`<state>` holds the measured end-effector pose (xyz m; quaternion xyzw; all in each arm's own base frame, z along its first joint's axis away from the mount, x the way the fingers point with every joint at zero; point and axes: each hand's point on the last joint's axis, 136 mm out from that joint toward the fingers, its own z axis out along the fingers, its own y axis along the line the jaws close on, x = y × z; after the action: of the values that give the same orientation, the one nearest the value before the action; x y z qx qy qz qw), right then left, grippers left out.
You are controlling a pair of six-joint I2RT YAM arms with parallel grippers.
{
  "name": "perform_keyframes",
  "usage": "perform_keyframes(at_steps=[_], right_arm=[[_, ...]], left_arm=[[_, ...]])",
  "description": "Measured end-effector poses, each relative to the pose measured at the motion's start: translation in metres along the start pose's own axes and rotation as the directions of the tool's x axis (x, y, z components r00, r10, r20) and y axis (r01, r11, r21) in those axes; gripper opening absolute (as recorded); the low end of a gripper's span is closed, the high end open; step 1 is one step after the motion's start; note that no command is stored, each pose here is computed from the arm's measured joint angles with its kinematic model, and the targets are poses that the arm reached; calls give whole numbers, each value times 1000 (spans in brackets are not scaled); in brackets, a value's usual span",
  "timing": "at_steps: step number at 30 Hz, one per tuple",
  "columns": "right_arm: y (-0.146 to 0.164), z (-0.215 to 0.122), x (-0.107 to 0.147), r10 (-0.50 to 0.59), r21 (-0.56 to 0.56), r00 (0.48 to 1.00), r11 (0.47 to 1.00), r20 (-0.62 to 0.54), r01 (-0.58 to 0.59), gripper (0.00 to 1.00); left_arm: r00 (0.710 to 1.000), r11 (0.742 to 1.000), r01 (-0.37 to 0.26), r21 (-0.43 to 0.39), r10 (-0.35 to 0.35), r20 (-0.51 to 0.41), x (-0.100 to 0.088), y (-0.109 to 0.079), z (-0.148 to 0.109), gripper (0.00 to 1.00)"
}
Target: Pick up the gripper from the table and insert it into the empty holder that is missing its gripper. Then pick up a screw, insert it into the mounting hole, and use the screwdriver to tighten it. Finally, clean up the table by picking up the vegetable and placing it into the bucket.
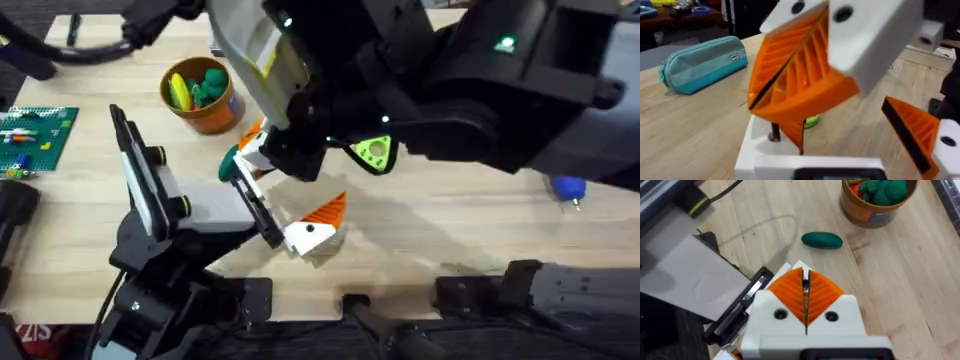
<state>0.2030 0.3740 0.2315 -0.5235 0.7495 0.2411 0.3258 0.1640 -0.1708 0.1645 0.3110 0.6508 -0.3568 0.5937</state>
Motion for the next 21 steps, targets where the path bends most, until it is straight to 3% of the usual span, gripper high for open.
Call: perform_keyframes(at_steps=[21], right_arm=[[1,3,8,-9,9,999,1000,-36,10,11]], left_arm=[[1000,1000,10,0,-10,-1,0,0,0,986]])
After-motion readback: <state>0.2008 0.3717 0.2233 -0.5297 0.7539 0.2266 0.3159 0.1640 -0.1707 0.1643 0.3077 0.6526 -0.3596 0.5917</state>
